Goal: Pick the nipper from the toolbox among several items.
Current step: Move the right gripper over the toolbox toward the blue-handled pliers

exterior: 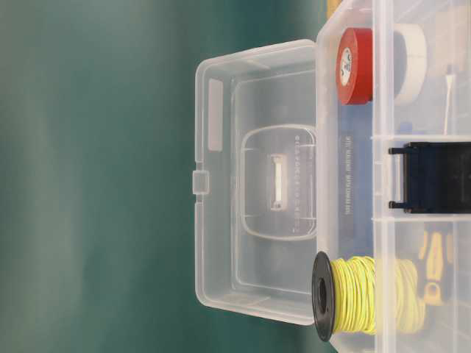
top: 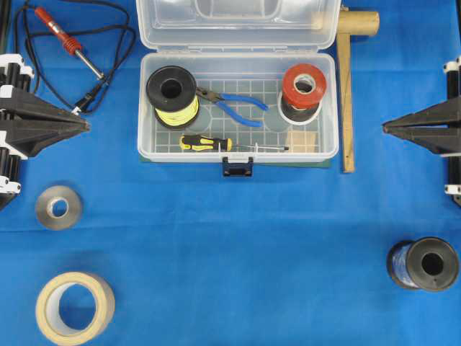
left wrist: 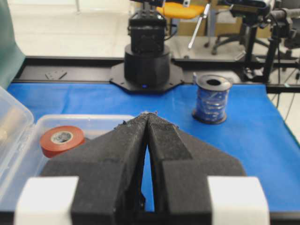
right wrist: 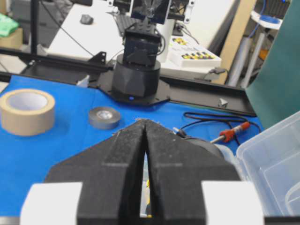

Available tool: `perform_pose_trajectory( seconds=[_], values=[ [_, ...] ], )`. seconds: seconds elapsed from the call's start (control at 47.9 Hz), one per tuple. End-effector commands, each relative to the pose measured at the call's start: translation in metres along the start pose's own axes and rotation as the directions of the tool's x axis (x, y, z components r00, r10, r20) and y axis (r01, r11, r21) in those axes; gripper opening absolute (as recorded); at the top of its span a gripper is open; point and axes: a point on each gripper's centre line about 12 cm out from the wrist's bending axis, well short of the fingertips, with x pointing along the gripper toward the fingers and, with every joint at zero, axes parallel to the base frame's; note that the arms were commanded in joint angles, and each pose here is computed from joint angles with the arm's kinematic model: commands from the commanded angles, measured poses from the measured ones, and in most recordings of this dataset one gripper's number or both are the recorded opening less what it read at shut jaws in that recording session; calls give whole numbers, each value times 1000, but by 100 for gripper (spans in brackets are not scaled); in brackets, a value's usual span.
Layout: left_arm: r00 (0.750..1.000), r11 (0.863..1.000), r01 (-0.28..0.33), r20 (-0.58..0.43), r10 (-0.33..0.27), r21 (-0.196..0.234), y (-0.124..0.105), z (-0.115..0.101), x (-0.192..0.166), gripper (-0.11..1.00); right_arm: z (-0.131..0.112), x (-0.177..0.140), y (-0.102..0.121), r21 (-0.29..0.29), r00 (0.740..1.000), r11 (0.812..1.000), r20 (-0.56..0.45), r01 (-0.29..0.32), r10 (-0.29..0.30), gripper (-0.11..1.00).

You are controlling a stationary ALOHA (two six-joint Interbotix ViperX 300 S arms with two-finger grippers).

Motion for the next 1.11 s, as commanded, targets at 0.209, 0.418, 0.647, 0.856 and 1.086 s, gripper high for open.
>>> perform_pose_trajectory(
  seconds=[0.209, 0.418, 0.647, 0.856, 1.086],
  values=[
    [1000, 999, 8, -6, -8, -34, -3, 3, 4, 0, 12, 29, -15, 11, 995, 998, -74, 68, -67, 0],
    [1000, 999, 7, -6, -7, -32, -2, 2, 4, 0, 3, 68, -49, 1, 945, 983, -277, 182, -175, 0],
    [1000, 999, 6, -13, -6, -44, -2, -1, 6, 0, -20, 117, -81, -18, 854, 969, -469, 246, -225, 16],
    [1000, 999, 6, -13, -6, -44, -2, -2, 7, 0, -58, 159, -105, -41, 717, 964, -659, 264, -225, 75],
    [1000, 999, 3, -31, -5, -51, -2, -6, 9, 0, -122, 192, -128, -58, 569, 960, -795, 275, -211, 81]
  ],
)
